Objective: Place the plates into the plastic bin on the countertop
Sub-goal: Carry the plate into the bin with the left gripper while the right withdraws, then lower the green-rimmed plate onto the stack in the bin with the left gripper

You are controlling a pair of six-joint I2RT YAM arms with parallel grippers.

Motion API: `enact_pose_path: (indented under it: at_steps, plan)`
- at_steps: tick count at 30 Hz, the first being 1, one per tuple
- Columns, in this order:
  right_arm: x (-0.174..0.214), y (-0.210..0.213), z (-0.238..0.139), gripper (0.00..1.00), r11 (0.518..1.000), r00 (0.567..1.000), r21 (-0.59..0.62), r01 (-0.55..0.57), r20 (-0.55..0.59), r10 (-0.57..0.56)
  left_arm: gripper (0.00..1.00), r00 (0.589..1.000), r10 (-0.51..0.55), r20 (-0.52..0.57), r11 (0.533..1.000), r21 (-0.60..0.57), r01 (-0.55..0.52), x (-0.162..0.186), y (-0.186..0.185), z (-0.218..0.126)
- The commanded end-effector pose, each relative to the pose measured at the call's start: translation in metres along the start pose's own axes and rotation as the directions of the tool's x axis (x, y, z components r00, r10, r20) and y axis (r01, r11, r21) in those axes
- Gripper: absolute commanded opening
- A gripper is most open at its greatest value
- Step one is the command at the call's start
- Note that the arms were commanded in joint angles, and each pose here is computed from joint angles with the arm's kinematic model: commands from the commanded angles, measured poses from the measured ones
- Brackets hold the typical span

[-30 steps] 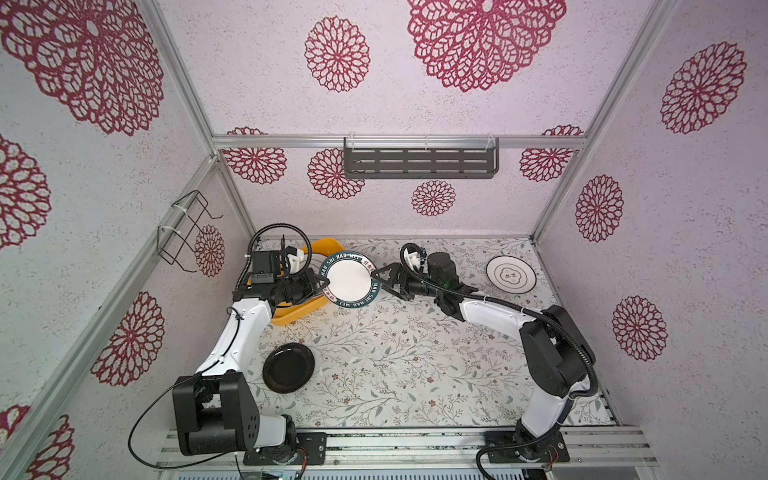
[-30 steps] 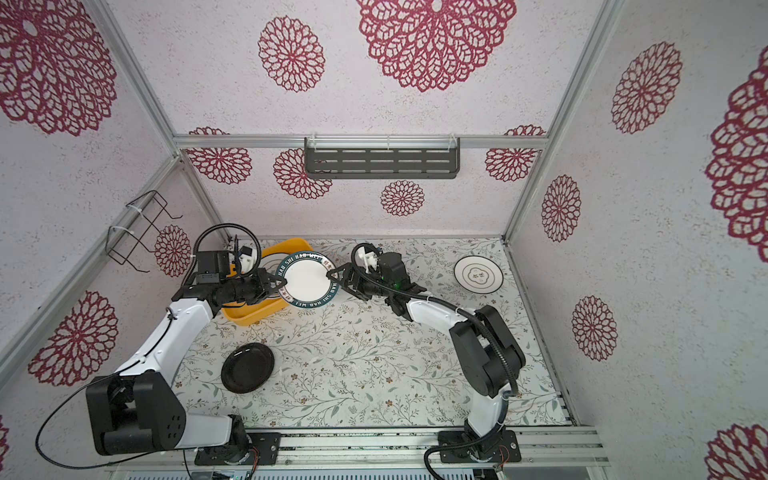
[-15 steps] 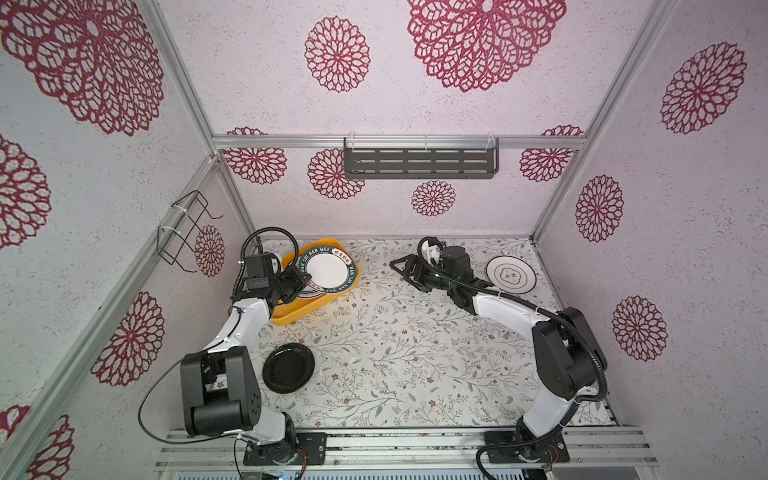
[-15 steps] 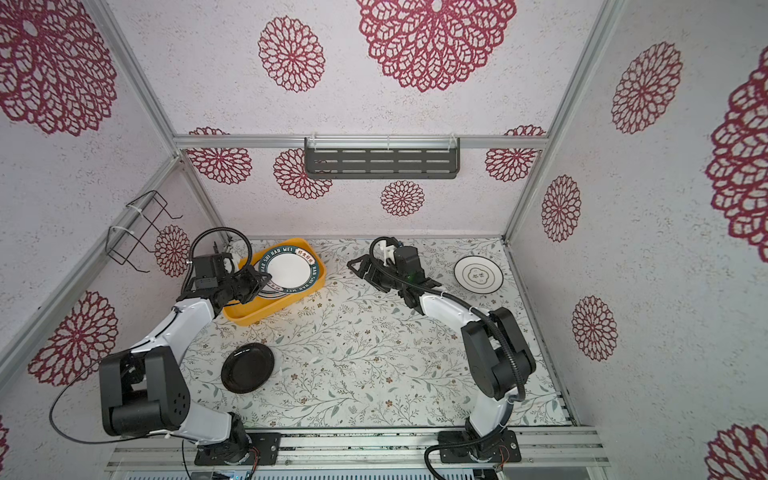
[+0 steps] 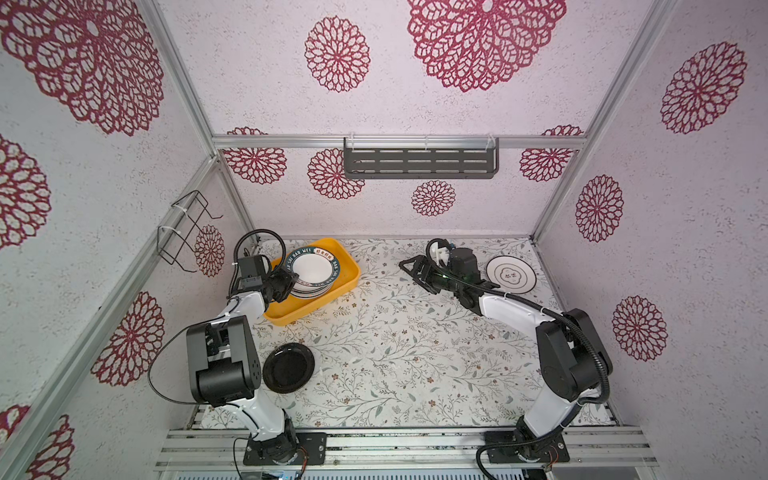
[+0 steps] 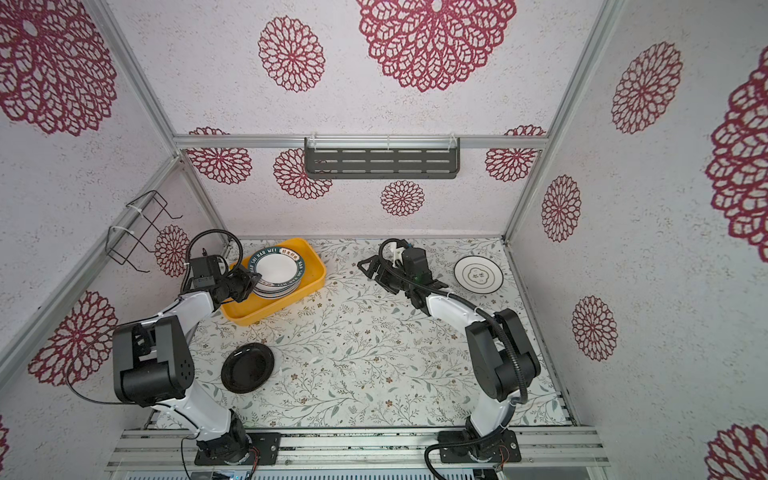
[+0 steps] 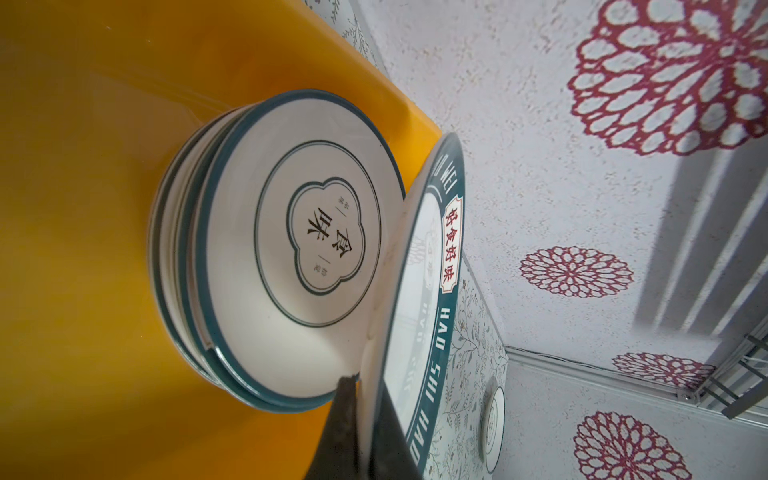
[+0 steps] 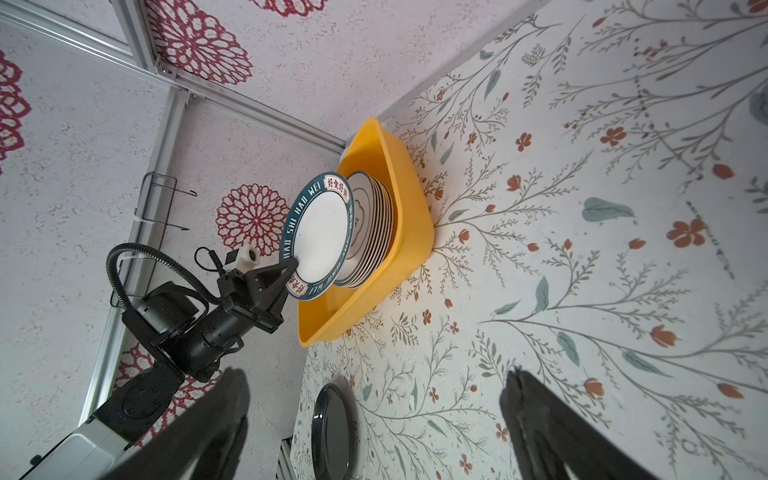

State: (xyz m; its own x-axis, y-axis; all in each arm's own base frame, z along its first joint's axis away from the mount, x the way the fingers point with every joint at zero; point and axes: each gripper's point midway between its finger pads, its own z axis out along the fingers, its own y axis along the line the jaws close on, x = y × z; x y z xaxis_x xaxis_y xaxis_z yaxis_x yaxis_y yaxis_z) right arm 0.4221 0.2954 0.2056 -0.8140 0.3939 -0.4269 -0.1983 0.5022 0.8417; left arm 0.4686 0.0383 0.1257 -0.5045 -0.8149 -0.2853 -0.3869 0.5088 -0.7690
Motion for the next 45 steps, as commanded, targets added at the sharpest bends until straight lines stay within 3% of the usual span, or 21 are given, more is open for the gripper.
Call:
enact_pose_path:
  at_steps: [1, 22, 36, 45]
  plan:
    - [-0.020, 0.026, -0.016, 0.99, 0.998, 0.996, -0.041, 0.050, 0.071, -0.047, 0.01, 0.998, 0.013, 0.057, 0.998, 0.058, -0.016, -0.022, -0.015, 0.001]
    - [-0.026, 0.016, -0.018, 0.99, 1.000, 0.994, -0.006, 0.018, 0.104, -0.017, 0.04, 0.997, -0.060, 0.042, 0.998, 0.028, 0.059, -0.029, 0.014, 0.024]
    - [-0.024, 0.012, -0.016, 0.99, 1.000, 0.995, 0.000, 0.016, 0.098, -0.016, 0.38, 0.998, -0.053, 0.039, 0.999, 0.010, 0.053, -0.029, 0.015, 0.022]
    - [-0.025, 0.009, -0.015, 0.99, 1.000, 0.995, 0.007, 0.014, 0.100, -0.015, 0.52, 0.998, -0.041, 0.037, 0.999, 0.004, 0.040, -0.029, 0.012, 0.019]
